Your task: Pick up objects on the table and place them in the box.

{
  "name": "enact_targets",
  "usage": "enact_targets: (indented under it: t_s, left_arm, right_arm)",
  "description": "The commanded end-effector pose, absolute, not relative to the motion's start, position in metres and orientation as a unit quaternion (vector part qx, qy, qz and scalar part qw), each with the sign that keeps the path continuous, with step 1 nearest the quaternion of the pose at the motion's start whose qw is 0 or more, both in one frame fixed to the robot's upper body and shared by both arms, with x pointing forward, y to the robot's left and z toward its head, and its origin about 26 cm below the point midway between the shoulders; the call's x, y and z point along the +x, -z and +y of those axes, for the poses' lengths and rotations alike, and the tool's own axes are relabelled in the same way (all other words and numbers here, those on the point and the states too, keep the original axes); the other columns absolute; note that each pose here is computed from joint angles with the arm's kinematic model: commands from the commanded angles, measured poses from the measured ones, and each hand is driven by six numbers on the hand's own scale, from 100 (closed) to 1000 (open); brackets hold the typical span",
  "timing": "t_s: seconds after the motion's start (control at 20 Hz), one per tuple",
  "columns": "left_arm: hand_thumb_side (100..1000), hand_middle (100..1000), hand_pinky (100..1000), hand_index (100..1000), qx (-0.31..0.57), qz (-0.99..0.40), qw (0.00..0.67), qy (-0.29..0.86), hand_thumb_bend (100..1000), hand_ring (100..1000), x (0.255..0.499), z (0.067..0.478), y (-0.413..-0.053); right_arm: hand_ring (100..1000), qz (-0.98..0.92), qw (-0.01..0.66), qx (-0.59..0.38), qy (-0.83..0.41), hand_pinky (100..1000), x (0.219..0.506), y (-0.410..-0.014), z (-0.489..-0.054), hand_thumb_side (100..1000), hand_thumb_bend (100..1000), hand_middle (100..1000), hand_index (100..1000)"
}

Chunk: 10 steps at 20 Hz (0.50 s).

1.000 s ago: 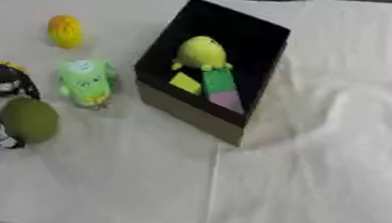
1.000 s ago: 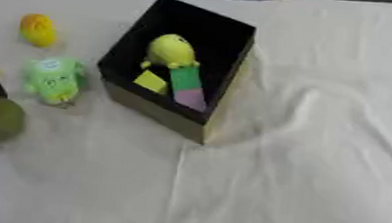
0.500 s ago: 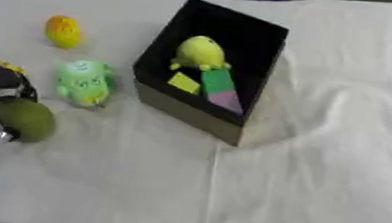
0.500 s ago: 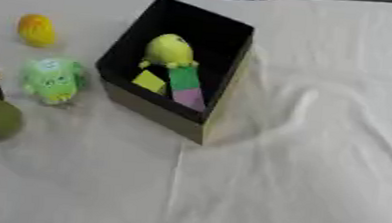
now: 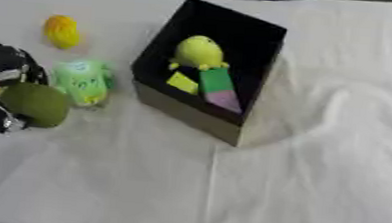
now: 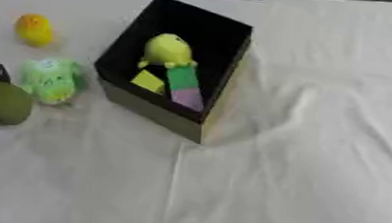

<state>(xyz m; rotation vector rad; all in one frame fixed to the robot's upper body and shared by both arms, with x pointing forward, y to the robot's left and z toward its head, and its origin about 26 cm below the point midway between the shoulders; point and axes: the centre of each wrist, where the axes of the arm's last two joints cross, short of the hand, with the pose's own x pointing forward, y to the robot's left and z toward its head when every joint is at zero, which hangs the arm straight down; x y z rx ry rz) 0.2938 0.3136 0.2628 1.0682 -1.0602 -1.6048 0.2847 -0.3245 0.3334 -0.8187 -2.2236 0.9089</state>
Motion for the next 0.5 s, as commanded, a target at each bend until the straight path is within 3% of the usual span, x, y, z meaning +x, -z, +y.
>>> enact_targets:
  t_s: [0.05,0.5]
  left_arm:
    - [100,525,634,488,0.456,-0.45,0.437,0.631,327,573,0.288,0.312,-0.286]
    - [100,521,638,494,0.454,-0.541,0.336,0.623,275,566,0.29,0.278,-0.342]
  right_arm:
    - [816,-0.839,0.283,-0.317,-0.339,837,0.279,-0.343,-0.326,774,100,644,786]
    - [816,-0.843,0.278,-0.316,-0.336,837,0.278,-0.347,-0.326,760,100,643,785]
